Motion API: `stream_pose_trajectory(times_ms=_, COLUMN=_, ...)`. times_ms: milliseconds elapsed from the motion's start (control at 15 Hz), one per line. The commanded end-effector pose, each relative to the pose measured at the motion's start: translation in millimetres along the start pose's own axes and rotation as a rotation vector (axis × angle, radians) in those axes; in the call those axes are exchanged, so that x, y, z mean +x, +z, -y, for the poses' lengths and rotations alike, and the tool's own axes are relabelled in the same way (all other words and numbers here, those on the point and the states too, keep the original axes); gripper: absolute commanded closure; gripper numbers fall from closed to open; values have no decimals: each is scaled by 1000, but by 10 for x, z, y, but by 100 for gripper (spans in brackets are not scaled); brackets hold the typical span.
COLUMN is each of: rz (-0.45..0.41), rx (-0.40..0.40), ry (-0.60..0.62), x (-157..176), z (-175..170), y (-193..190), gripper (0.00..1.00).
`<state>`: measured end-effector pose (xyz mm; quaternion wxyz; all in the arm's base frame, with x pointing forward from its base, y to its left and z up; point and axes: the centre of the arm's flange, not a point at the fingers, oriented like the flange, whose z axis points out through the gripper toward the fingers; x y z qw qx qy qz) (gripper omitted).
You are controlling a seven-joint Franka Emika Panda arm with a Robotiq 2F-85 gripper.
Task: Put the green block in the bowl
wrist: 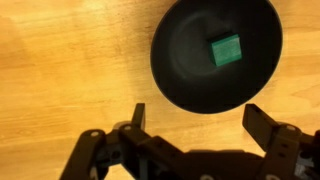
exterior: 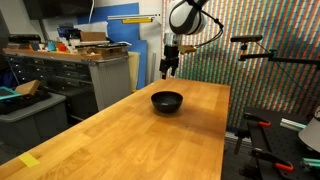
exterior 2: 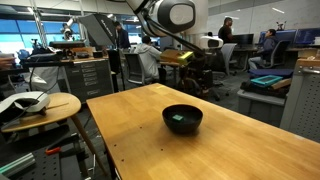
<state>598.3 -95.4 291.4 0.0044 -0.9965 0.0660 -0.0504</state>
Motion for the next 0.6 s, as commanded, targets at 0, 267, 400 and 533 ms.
stream_pose_trajectory(times_ms=0, rz=34, rx=3, ry=-7, x=98, z=-137, y=-372, gripper=0)
stream_pose_trajectory(times_ms=267, rz=51, rx=3, ry=2, x=89, z=-100, y=-368, gripper=0)
stream_pose_trajectory(times_ms=400, rz=55, rx=5, ry=1, x=119, z=-99, y=-426, gripper=0)
stream_pose_trajectory(times_ms=533, rz=57, rx=6, ry=0, x=118, z=-99, y=-425, gripper=0)
